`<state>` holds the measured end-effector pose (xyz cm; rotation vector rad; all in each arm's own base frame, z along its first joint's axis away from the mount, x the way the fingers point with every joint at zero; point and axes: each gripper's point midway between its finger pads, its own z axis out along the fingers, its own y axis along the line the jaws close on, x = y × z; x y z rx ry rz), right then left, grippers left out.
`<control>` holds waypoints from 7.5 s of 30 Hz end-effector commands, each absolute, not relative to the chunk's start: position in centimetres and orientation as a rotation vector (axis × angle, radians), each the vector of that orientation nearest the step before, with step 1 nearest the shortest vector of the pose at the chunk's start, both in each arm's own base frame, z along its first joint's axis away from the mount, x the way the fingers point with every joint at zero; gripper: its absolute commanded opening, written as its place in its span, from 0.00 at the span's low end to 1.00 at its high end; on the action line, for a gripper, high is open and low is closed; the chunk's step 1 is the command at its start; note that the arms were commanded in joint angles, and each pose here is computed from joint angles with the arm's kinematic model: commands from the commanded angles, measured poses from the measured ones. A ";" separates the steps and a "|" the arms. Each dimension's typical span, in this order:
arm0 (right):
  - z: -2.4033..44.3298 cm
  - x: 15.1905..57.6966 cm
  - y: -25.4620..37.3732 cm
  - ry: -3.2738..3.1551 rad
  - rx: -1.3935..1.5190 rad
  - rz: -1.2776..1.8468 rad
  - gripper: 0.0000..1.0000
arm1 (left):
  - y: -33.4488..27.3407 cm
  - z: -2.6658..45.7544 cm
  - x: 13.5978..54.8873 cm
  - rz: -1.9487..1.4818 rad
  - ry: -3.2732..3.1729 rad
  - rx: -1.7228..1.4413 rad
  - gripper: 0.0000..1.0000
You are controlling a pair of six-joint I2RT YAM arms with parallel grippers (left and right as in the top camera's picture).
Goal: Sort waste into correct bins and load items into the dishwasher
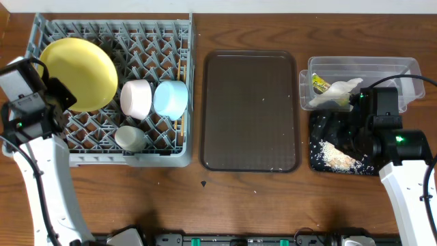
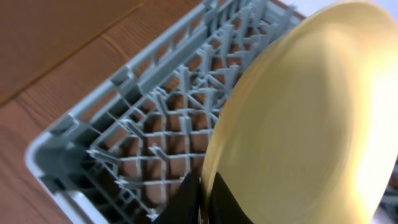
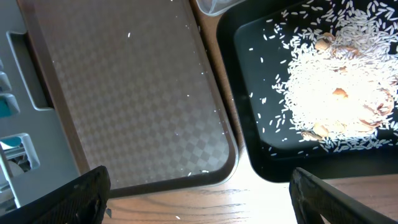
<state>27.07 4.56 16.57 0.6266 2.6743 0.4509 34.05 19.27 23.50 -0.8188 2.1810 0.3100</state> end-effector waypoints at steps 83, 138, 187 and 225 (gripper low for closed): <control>26.5 27.0 9.7 2.294 -0.023 0.743 0.99 | -0.5 32.1 24.4 0.178 2.160 -0.079 0.88; 16.3 23.9 5.2 1.565 -0.408 0.052 0.99 | -0.5 32.1 24.4 0.178 2.160 -0.079 0.96; 16.3 23.9 5.2 1.565 -0.408 0.053 0.99 | 5.1 23.6 22.1 0.095 1.655 -0.445 0.96; 16.3 23.9 5.2 1.565 -0.408 0.053 0.99 | 5.0 14.1 23.7 0.062 1.646 -0.450 0.96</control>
